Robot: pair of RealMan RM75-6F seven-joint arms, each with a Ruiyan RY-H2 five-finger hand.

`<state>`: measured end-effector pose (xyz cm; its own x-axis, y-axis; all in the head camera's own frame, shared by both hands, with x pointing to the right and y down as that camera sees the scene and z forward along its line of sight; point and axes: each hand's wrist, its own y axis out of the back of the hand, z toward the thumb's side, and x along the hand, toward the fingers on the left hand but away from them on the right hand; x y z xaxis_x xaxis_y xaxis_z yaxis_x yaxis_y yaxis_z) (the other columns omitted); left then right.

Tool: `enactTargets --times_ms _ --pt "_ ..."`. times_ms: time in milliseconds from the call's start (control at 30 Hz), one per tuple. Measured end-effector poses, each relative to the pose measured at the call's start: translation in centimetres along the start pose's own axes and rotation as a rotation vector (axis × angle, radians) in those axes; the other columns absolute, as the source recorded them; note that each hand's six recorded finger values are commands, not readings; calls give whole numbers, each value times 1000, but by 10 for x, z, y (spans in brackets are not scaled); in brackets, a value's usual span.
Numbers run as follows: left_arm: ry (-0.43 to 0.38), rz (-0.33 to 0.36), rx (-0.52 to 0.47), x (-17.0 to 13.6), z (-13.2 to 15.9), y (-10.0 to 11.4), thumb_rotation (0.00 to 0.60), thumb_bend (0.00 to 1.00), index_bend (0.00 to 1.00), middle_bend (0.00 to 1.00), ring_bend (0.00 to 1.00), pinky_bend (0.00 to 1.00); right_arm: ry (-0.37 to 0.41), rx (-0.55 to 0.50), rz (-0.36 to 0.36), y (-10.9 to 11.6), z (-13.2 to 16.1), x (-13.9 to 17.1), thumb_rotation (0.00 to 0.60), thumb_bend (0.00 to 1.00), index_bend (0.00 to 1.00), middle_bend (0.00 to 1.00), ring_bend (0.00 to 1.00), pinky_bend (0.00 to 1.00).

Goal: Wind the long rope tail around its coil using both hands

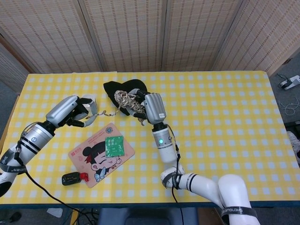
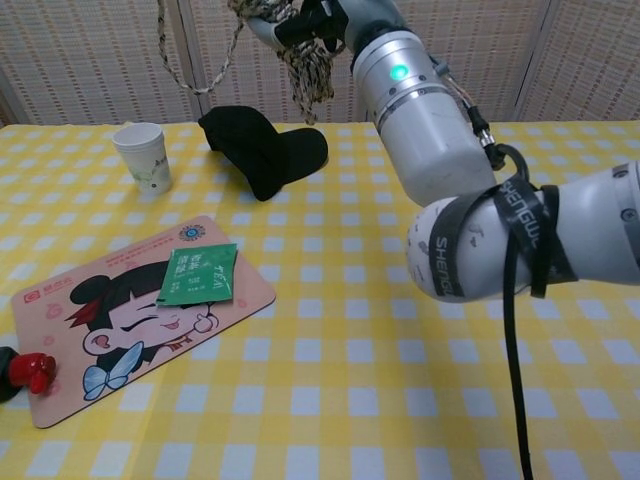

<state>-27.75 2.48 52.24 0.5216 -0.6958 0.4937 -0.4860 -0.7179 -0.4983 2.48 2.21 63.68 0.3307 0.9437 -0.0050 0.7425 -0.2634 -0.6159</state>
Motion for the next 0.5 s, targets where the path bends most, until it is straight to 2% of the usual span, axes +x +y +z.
enactTargets --times_ms 233,500 --pt "-65 -79 20 4 23 -12 600 446 733 1000 1000 1000 19 26 36 -13 10 -2 600 1000 869 700 619 764" --pt "-135 -102 -27 16 53 -13 600 446 733 1000 1000 1000 57 61 104 -31 21 3 600 984 868 700 619 764"
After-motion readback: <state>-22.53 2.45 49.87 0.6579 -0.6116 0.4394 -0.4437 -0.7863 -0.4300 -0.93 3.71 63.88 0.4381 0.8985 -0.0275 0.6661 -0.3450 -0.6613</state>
